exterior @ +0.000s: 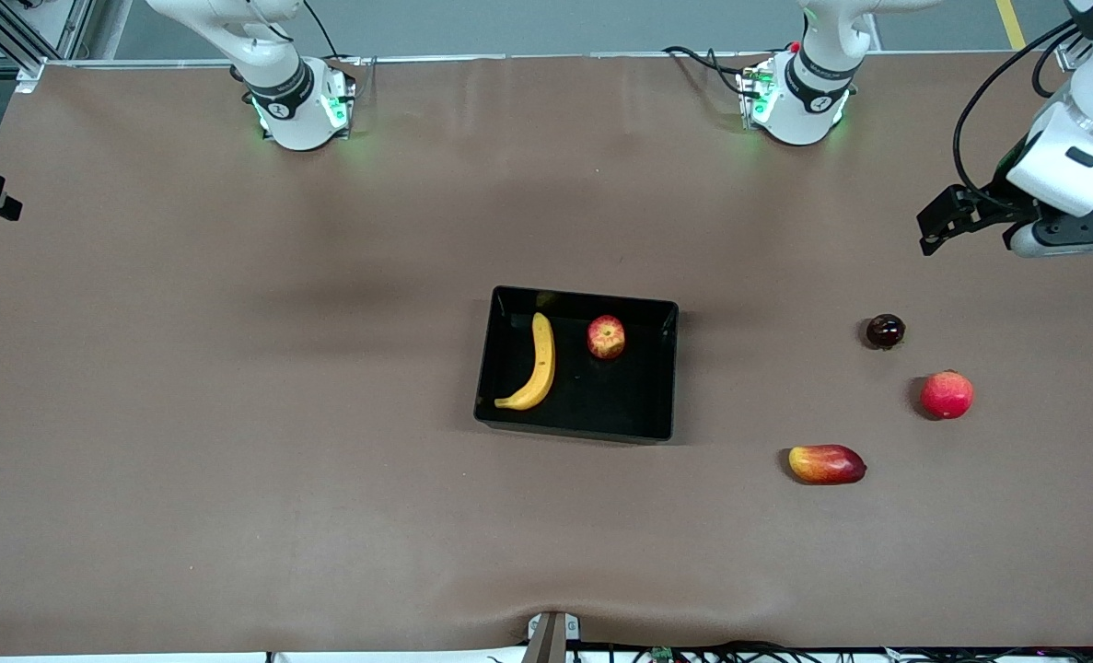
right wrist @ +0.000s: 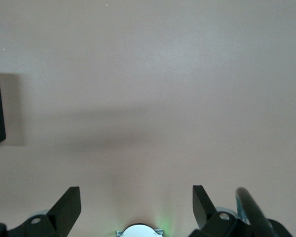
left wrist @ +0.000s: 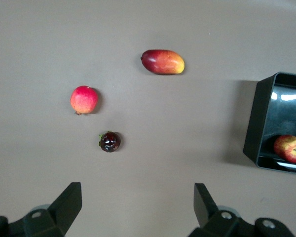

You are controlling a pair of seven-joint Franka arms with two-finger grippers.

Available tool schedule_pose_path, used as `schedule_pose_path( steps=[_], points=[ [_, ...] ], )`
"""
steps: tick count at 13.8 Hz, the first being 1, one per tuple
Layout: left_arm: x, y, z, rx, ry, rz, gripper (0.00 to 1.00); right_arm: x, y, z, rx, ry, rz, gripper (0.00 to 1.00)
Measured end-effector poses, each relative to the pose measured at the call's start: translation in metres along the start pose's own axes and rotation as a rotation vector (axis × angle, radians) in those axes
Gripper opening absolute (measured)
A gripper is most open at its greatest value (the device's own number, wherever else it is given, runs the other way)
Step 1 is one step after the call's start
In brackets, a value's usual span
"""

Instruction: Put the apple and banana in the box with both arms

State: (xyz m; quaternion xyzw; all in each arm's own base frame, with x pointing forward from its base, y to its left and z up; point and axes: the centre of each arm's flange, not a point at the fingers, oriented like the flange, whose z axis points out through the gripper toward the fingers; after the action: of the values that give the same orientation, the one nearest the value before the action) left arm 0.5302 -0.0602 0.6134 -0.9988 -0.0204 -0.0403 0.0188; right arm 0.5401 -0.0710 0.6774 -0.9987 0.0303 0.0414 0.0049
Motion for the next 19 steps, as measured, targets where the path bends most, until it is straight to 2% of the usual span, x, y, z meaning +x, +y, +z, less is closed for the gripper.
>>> schedule_pose_path(
  steps=[3,11,19],
  points=[
    [0.0,0.001,-0.01,-0.041,-0.008,-0.011,1.0,0.0,-0.001,0.0,0.0,0.0,-0.001,1.0],
    [-0.005,-0.001,-0.011,-0.036,-0.05,-0.011,1.0,0.0,0.0,0.0,0.0,0.0,0.0,1.0],
    [-0.005,-0.004,-0.017,-0.031,-0.055,-0.016,1.0,0.0,0.0,0.0,0.0,0.0,0.0,1.0]
  ],
)
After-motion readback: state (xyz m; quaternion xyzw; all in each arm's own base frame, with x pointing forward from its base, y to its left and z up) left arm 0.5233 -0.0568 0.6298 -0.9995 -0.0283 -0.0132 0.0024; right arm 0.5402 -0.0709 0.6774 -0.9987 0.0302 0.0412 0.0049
